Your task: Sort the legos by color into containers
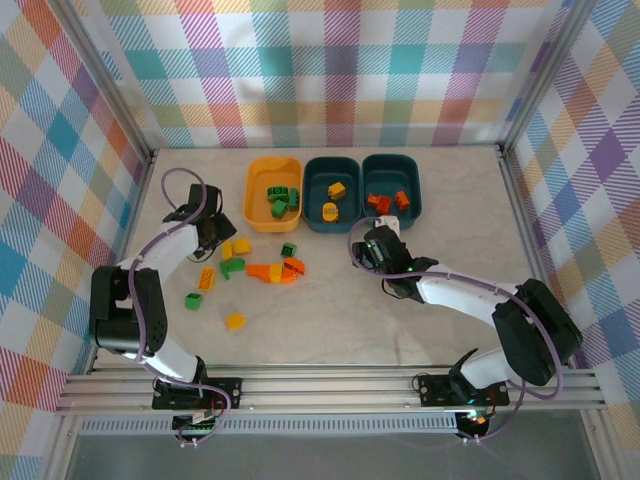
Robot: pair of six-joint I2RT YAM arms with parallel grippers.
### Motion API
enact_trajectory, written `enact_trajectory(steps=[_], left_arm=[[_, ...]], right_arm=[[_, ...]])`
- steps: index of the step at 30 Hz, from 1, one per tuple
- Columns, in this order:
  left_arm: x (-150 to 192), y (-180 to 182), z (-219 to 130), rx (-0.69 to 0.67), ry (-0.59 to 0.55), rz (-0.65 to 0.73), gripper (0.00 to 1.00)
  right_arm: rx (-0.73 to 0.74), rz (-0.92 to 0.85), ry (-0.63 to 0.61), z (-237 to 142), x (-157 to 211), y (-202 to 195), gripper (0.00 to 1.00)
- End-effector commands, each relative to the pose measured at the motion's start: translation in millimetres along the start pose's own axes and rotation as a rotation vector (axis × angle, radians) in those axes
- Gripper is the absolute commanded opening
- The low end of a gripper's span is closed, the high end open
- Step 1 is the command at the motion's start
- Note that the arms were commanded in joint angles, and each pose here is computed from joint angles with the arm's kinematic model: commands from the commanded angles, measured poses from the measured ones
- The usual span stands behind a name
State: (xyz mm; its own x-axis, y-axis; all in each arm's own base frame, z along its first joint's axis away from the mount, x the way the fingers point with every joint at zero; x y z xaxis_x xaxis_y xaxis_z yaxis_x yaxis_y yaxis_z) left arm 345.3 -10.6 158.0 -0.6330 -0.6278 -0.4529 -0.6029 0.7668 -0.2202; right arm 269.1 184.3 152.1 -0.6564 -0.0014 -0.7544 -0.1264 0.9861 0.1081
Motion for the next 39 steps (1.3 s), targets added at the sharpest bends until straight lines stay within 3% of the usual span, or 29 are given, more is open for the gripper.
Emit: enact_trajectory(steps=[1, 10, 19, 25, 33, 39], left_arm=[[10.7, -0.1, 8.0, 0.014, 0.078, 0.068, 0.71], [31.9, 5.6, 26.1, -0.034, 0.142, 0.122, 0.57], [46.3, -1.1, 30.9, 0.027, 0.173, 0.170, 0.59], [46.2, -0.4, 38.4, -0.021, 0.181, 0.200, 0.56], [42.9, -2.9, 43.8, -0.047, 0.182, 0.209, 0.37], [23.0, -13.2, 12.4, -0.020, 0.111, 0.221, 0.26]], right_arm=[[-0.019, 0.015, -0.020, 0.5, -10.4, 6.6, 0.78], [-0.017, 0.013, -0.007, 5.0, -9.8, 8.6, 0.78], [-0.018, 0.011, -0.004, 4.7, -10.2, 9.0, 0.78], [-0.021, 0.010, 0.005, 5.9, -9.3, 9.7, 0.78], [-0.022, 0.012, 0.005, 5.0, -9.9, 9.7, 0.78], [-0.024, 0.014, 0.004, 4.1, -10.1, 9.6, 0.78]])
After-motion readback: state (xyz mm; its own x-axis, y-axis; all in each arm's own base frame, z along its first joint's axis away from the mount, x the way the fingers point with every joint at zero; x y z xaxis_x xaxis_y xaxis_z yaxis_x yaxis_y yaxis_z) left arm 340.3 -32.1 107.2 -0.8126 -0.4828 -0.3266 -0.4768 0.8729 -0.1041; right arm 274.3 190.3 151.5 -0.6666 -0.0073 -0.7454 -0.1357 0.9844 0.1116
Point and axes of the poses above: each hand's point on the last joint's axis, 136 mm out from that joint toward the fingers, its own z axis out along the fingers, its own y axis along the line the jaws close on, x = y × z, the point moved 8 cm from there along -z, back along the fingers, and after that the axes turned 3 degrees about -z, right-handed, at the moved point
